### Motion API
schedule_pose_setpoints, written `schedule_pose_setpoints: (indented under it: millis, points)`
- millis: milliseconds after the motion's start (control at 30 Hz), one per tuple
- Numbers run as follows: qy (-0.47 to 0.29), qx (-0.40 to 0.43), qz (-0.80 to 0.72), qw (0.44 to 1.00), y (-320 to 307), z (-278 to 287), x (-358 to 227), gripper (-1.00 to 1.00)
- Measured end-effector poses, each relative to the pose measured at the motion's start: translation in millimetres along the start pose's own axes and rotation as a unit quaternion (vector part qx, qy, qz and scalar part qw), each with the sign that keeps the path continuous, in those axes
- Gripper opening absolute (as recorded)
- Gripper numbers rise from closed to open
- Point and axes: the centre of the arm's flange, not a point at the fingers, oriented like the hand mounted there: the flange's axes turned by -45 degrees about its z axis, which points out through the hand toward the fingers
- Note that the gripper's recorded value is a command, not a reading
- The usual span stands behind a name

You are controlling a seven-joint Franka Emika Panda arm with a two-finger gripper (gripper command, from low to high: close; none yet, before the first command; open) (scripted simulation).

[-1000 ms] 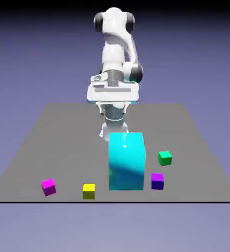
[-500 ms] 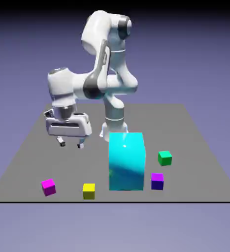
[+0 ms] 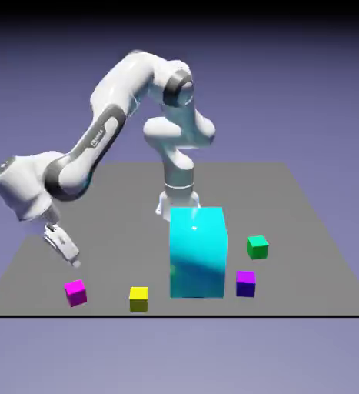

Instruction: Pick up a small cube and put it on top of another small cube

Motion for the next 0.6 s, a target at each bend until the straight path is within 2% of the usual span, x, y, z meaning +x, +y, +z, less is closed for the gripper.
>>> schedule_pose_setpoints:
  millis: [333, 533, 600]
  points:
    - [-0.104, -0.022, 0.057, 0.993, 26, 33, 57, 0.0]
    - [-0.177, -0.053, 0.067, 0.981, 28, 71, 76, 0.0]
    - [-0.177, -0.052, 0.067, 0.981, 29, 84, 75, 0.0]
